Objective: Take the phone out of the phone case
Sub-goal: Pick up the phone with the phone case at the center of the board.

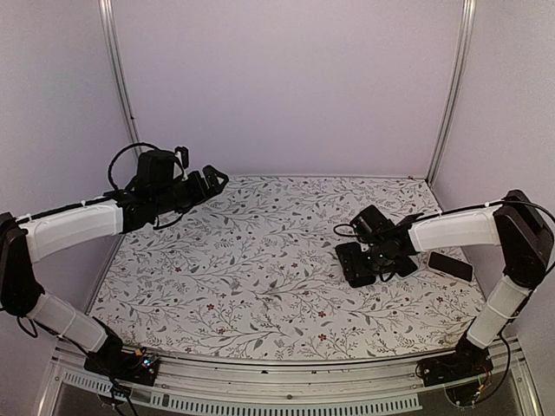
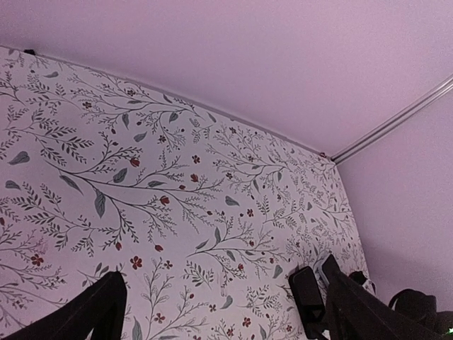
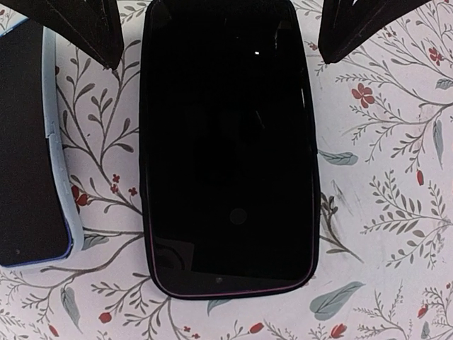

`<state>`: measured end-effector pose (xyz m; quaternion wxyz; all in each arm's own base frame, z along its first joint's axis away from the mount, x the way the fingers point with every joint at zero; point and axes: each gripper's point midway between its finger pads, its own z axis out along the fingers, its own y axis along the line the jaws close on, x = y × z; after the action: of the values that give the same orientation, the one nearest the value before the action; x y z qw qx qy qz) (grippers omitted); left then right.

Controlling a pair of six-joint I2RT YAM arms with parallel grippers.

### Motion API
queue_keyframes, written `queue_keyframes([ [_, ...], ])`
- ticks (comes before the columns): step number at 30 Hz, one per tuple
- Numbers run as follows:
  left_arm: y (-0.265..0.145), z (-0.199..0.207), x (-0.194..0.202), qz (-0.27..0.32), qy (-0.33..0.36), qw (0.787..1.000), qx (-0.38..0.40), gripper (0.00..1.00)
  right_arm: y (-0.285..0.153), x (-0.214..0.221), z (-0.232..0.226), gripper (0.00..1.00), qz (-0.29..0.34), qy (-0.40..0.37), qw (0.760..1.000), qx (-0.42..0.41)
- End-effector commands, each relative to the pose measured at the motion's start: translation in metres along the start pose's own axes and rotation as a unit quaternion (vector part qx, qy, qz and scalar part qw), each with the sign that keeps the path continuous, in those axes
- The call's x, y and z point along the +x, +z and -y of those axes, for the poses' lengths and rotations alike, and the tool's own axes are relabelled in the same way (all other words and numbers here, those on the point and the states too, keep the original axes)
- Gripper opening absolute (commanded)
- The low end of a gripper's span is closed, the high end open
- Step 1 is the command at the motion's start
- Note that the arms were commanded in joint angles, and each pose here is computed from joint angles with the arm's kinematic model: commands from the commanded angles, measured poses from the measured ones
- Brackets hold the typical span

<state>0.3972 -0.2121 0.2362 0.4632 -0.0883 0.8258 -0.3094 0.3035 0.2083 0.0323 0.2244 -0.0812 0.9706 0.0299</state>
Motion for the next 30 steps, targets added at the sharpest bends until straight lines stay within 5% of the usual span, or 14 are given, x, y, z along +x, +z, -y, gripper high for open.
queue_keyframes([
  [1, 0.004, -0.002, 0.002, -0.003, -0.009, 1.0, 0.007, 0.99, 0.013, 0.009, -0.007, 0.99, -0.017, -0.004, 1.0, -0.02],
  [11, 0.018, -0.001, 0.021, -0.035, -0.029, 0.999, 0.028, 0.99, 0.025, 0.018, 0.002, 0.95, -0.035, -0.014, 0.999, 0.011],
  [23, 0.032, 0.02, 0.04, -0.071, -0.066, 0.99, 0.099, 0.99, 0.025, 0.008, -0.027, 0.47, -0.032, -0.038, 0.999, -0.016],
  [30, 0.044, 0.025, 0.079, -0.117, -0.103, 0.979, 0.132, 0.99, 0.005, -0.031, -0.072, 0.32, 0.008, -0.038, 0.994, -0.103],
])
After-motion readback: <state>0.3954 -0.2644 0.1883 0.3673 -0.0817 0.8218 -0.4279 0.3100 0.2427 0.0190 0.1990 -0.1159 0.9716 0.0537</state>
